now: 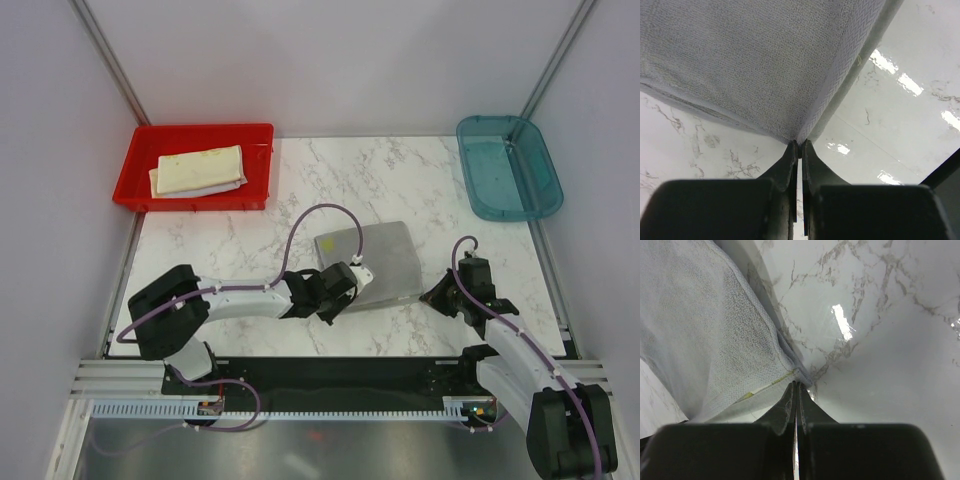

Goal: Fold and stack the towels
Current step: Fold the towel

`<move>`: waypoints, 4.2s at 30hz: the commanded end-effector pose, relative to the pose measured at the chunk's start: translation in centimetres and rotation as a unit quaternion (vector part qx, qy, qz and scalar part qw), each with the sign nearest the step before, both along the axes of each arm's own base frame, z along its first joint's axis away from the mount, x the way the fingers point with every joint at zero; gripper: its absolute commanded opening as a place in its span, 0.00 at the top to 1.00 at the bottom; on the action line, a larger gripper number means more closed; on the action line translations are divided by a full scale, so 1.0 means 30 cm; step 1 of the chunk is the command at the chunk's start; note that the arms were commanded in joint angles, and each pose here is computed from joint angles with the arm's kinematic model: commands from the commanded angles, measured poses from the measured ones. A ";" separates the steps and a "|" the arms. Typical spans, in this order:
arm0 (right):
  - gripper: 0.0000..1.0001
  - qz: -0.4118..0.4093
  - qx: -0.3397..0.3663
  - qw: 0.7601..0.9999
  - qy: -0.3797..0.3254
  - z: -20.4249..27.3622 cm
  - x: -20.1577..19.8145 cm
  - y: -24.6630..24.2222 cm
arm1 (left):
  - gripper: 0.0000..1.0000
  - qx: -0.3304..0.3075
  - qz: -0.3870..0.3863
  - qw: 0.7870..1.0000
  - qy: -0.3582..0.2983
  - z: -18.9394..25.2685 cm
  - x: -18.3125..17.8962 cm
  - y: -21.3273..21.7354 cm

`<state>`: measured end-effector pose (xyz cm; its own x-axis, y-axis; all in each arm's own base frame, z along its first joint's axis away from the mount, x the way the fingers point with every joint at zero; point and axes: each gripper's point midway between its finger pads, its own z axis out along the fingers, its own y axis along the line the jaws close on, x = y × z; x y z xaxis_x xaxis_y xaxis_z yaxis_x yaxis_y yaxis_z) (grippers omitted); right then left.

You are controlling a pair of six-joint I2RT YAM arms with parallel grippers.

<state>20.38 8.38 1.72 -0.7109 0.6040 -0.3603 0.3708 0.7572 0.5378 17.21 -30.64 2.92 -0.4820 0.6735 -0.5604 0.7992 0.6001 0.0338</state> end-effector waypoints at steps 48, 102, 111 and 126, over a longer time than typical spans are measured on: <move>0.66 0.013 0.028 0.999 -0.030 0.075 0.109 0.047 | 0.98 -0.061 0.173 0.982 0.042 0.011 0.765 0.151; 0.48 0.133 -0.020 0.987 -0.091 0.270 0.678 0.113 | 0.52 -0.150 0.213 0.953 0.152 0.206 0.566 0.167; 0.46 0.208 -0.074 0.972 -0.085 0.208 0.713 0.057 | 0.50 -0.170 0.172 0.965 0.101 0.261 0.655 0.139; 0.51 0.348 0.047 0.932 -0.087 0.065 0.736 0.067 | 0.45 -0.132 0.087 0.979 0.125 0.058 0.829 0.145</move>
<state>41.99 9.20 2.77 -0.8975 0.1416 -0.4177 -0.1581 0.7808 0.6044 40.87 -25.68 2.97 -0.7878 0.3722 -0.4907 0.5639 0.7564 -0.3316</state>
